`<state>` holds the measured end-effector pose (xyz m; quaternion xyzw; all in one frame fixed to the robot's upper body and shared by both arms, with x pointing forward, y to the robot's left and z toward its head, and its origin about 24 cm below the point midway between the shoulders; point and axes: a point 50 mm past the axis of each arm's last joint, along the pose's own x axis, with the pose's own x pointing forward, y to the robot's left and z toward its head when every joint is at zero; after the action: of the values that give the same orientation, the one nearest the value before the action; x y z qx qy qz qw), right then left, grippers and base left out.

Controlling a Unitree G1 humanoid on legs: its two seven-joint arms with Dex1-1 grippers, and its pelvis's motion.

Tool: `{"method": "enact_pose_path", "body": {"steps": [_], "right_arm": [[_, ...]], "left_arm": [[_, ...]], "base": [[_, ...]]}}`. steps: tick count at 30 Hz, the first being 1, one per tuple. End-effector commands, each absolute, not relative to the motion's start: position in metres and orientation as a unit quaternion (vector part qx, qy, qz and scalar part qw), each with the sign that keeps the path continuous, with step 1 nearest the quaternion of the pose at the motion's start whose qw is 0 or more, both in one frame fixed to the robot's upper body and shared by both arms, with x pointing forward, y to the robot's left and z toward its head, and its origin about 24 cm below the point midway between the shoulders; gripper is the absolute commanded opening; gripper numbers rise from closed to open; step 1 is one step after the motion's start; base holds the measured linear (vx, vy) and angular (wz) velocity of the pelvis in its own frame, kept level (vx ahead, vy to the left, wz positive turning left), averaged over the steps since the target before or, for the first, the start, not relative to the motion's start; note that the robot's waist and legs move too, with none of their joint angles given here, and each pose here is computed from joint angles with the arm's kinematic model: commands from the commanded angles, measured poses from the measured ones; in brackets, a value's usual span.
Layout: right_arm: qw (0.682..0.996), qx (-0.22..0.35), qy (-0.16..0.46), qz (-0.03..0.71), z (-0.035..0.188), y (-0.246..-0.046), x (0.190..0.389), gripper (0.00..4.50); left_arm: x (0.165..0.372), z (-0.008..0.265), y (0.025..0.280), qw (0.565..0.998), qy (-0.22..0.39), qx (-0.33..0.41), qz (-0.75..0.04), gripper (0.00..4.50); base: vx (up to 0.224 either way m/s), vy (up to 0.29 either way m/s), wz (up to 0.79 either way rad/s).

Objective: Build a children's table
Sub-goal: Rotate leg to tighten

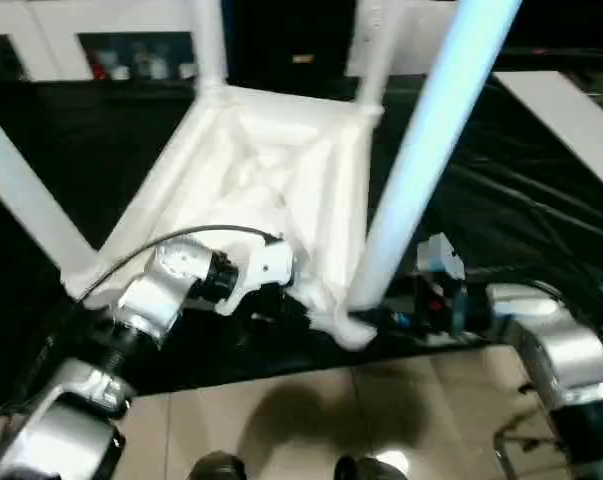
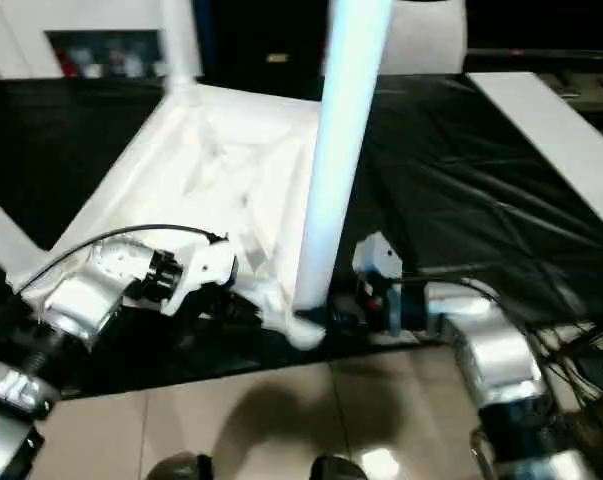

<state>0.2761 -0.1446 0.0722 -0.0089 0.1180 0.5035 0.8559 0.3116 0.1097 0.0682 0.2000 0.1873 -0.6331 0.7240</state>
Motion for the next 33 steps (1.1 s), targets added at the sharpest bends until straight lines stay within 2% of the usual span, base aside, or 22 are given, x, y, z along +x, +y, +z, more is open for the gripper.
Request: {"method": "enact_pose_path", "body": {"steps": [1,4,5,6,7,12,14,16,18,19,24,26,27,28,30,31,33], "right_arm": [[0.834,0.027,0.14,0.533,0.062,-0.103,0.267,1.93],[0.877,0.062,0.153,0.451,0.059,-0.082,0.276,1.93],[0.877,0.062,0.153,0.451,0.059,-0.082,0.276,1.93],[0.908,0.08,0.161,0.378,0.058,-0.068,0.289,1.93],[0.917,0.085,0.163,0.354,0.059,-0.064,0.293,1.93],[0.954,0.087,0.162,0.237,0.065,-0.051,0.312,1.93],[0.954,0.094,0.145,0.244,0.069,-0.051,0.312,2.49],[0.953,0.098,0.135,0.252,0.071,-0.053,0.311,2.65],[0.956,0.089,0.126,0.251,0.072,-0.059,0.31,2.72],[0.957,0.082,0.119,0.252,0.071,-0.065,0.31,2.98],[0.958,0.052,0.096,0.267,0.071,-0.084,0.305,3.41],[0.955,0.043,0.083,0.281,0.072,-0.109,0.299,3.55],[0.955,0.043,0.083,0.281,0.072,-0.109,0.299,3.55],[0.951,0.037,0.071,0.3,0.075,-0.123,0.294,3.73],[0.946,0.025,0.064,0.316,0.077,-0.132,0.291,3.84],[0.933,0.001,0.053,0.355,0.08,-0.146,0.286,3.96],[0.923,-0.013,0.05,0.381,0.083,-0.156,0.283,4.04]], "left_arm": [[0.309,0.064,0.078,0.752,0.168,0.17,-0.614,0.0],[0.316,0.066,0.064,0.802,0.162,0.153,-0.554,0.0],[0.316,0.066,0.064,0.802,0.162,0.153,-0.554,0.0],[0.322,0.07,0.052,0.837,0.155,0.142,-0.506,0.0],[0.324,0.072,0.048,0.848,0.15,0.143,-0.488,0.0],[0.329,0.076,0.038,0.867,0.134,0.171,-0.449,0.0],[0.327,0.077,0.036,0.857,0.129,0.175,-0.468,0.0],[0.325,0.076,0.038,0.848,0.131,0.177,-0.482,0.0],[0.324,0.074,0.043,0.842,0.133,0.184,-0.49,0.0],[0.324,0.072,0.046,0.837,0.133,0.187,-0.497,0.0],[0.322,0.068,0.057,0.825,0.136,0.194,-0.513,0.0],[0.318,0.065,0.066,0.806,0.137,0.203,-0.54,0.0],[0.318,0.065,0.066,0.806,0.137,0.203,-0.54,0.0],[0.315,0.063,0.072,0.79,0.138,0.207,-0.56,0.0],[0.314,0.061,0.075,0.781,0.144,0.211,-0.571,0.0],[0.312,0.059,0.082,0.755,0.146,0.232,-0.596,0.0],[0.311,0.058,0.086,0.738,0.149,0.242,-0.612,0.0]], "base": [[0.0,0.0,0.0],[0.0,0.0,0.0],[0.0,0.0,0.0],[0.0,0.0,0.0],[0.0,0.0,0.0],[0.0,0.0,0.0],[0.0,0.0,0.0],[0.0,0.0,0.0],[0.0,0.0,0.0],[0.0,0.0,0.0],[0.009,-0.031,0.02],[0.0,0.0,0.0],[0.0,0.0,0.0],[0.0,0.0,0.0],[0.0,0.0,0.0],[0.0,0.0,0.0],[0.0,0.0,0.0]]}}
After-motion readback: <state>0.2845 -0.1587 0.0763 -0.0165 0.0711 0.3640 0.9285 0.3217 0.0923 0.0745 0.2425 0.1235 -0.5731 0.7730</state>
